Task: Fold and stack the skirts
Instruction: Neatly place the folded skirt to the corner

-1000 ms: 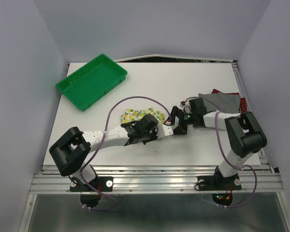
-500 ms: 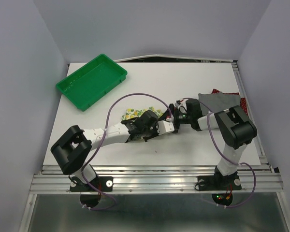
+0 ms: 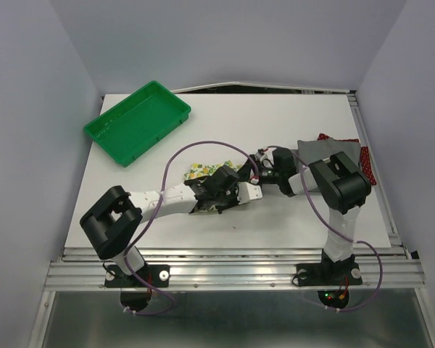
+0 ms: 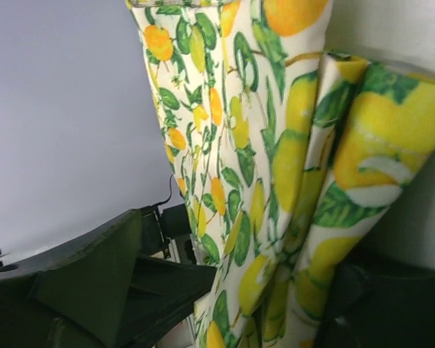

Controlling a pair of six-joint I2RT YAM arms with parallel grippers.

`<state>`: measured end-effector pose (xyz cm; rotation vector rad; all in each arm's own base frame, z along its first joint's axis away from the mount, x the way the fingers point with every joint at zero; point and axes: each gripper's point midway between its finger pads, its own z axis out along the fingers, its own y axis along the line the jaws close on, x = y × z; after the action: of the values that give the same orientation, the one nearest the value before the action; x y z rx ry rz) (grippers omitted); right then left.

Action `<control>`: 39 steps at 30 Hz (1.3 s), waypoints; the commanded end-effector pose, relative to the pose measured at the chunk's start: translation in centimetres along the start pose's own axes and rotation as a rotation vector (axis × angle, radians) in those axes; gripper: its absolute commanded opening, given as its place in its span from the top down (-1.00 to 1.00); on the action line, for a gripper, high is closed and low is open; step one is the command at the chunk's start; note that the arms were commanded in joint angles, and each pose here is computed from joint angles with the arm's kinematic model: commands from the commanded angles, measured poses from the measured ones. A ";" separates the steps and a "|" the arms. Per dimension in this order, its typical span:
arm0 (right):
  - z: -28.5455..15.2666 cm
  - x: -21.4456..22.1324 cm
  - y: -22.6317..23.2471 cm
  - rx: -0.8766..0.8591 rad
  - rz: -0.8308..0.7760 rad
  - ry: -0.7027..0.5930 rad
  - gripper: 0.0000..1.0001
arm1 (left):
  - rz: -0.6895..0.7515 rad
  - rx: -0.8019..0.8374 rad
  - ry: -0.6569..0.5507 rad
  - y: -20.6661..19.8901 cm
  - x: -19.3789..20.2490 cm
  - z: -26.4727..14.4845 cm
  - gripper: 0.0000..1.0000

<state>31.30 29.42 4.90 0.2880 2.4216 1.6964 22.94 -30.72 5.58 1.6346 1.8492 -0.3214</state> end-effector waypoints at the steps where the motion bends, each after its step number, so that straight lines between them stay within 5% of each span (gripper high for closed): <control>1: 1.2 0.9 -5.4 0.153 0.041 -0.017 -0.56 | 0.023 -0.007 -0.081 0.9 -2.7 -0.4 1.00; 9: 1.3 -0.2 -6.0 0.206 -0.117 -0.020 0.40 | 0.010 -0.017 -0.091 1.1 -3.0 -0.7 1.00; 12: 1.0 -1.1 -4.9 0.236 -0.233 0.006 0.99 | -0.013 -0.028 -0.099 1.3 -3.4 -1.7 0.79; 13: 0.8 -1.2 -4.6 0.250 -0.257 0.016 0.99 | -0.036 -0.031 -0.099 1.3 -3.4 -2.1 0.55; 19: -1.4 -2.2 -1.9 0.336 -0.491 0.086 0.99 | -0.214 -0.080 -0.198 5.8 -4.7 -7.5 -0.11; 27: -5.8 -2.0 1.0 0.453 -0.754 0.189 0.99 | -0.324 -0.199 -0.277 10.5 -5.1 -13.4 -0.35; 28: -6.4 -1.9 1.3 0.459 -0.799 0.205 0.99 | -0.327 -0.211 -0.277 10.8 -5.0 -13.5 -0.50; 39: -15.1 -3.5 4.8 0.629 -1.005 0.179 0.99 | -0.353 -0.133 -0.254 9.8 -4.3 -11.6 -0.52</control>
<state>30.99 20.15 12.41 -0.8186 2.4603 0.7029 29.23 -24.82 19.40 1.1117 1.9022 -0.4566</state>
